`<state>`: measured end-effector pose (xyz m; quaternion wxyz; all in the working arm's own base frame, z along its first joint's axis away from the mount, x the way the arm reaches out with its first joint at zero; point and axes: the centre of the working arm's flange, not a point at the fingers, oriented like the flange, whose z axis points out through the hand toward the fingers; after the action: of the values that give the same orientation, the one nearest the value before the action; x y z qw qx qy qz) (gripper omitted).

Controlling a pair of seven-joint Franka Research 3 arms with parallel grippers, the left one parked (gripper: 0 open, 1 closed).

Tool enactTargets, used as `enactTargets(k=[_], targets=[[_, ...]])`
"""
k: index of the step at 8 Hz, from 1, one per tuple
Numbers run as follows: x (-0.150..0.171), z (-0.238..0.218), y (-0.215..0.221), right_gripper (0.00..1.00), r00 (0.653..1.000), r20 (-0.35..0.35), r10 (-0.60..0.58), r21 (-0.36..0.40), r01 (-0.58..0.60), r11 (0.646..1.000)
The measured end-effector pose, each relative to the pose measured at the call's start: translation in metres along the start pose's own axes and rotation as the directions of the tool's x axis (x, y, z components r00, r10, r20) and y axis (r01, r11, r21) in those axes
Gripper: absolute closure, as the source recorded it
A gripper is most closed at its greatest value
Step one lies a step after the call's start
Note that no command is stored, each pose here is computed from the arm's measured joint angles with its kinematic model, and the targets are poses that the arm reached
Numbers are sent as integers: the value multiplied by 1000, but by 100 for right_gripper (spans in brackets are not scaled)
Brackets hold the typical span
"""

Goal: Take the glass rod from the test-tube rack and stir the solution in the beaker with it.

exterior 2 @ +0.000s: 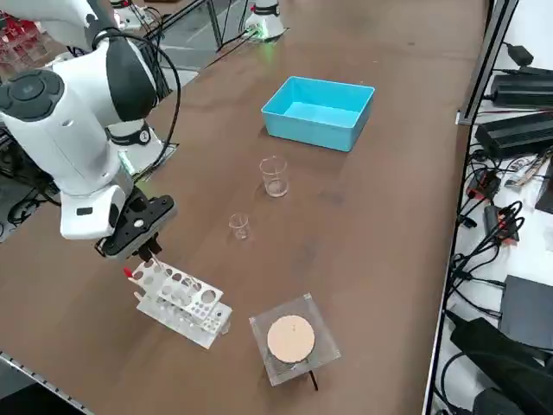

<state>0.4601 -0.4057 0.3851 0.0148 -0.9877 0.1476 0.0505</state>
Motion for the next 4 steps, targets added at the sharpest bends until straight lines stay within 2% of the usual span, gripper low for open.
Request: enactTargets(k=[4], targets=[[-8,34,-9,95,1000,-16,-10,-5,9,1000]])
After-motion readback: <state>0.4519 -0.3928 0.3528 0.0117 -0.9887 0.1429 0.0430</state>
